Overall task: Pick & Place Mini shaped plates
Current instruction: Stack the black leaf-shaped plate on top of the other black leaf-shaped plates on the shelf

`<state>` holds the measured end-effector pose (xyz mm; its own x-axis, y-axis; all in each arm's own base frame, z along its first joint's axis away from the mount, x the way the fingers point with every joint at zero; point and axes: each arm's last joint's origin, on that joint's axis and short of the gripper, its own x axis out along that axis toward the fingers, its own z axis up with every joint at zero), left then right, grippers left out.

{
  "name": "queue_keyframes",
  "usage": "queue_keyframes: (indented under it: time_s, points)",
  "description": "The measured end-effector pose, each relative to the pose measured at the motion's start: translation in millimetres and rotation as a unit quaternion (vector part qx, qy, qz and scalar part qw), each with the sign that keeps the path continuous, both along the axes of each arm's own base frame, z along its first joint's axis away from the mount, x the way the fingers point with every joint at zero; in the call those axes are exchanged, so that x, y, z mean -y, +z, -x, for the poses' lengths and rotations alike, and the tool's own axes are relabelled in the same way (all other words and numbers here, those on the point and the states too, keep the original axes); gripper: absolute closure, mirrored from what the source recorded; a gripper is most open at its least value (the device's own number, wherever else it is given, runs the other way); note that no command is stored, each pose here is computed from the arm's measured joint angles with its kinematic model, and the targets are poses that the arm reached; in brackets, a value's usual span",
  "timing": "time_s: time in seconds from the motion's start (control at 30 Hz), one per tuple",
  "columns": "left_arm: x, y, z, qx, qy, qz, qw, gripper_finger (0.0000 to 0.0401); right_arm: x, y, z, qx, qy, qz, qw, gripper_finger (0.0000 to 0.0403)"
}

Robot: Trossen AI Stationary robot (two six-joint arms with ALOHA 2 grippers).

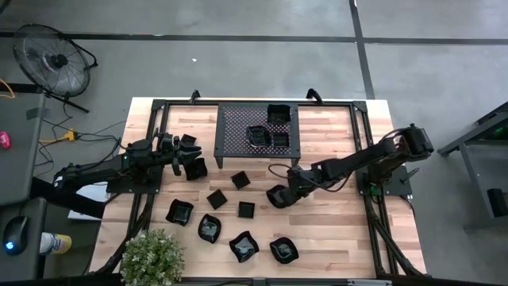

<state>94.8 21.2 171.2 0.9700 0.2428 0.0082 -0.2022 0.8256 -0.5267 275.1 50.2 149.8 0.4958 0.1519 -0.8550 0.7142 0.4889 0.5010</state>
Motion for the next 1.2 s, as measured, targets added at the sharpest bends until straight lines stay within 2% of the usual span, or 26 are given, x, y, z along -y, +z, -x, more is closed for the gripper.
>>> queue_keyframes:
  time_s: [0.3, 0.63, 1.2]
  points:
    - [0, 0, 0, 0.0, 0.0, 0.0, 1.0, 0.0277, -4, 44, 13, 0.083, 0.004, -0.016, 0.996, 0.0402]
    - [0, 0, 0, 0.0, 0.0, 0.0, 1.0, 0.0277, -4, 92, 39, 0.192, -0.029, 0.034, 0.98, 0.0402]
    - [-1, 1, 0, 0.003, 0.022, 0.0, 1.0, 0.0277, 0, 100, 45, 0.214, -0.064, 0.096, 0.97, 0.0403]
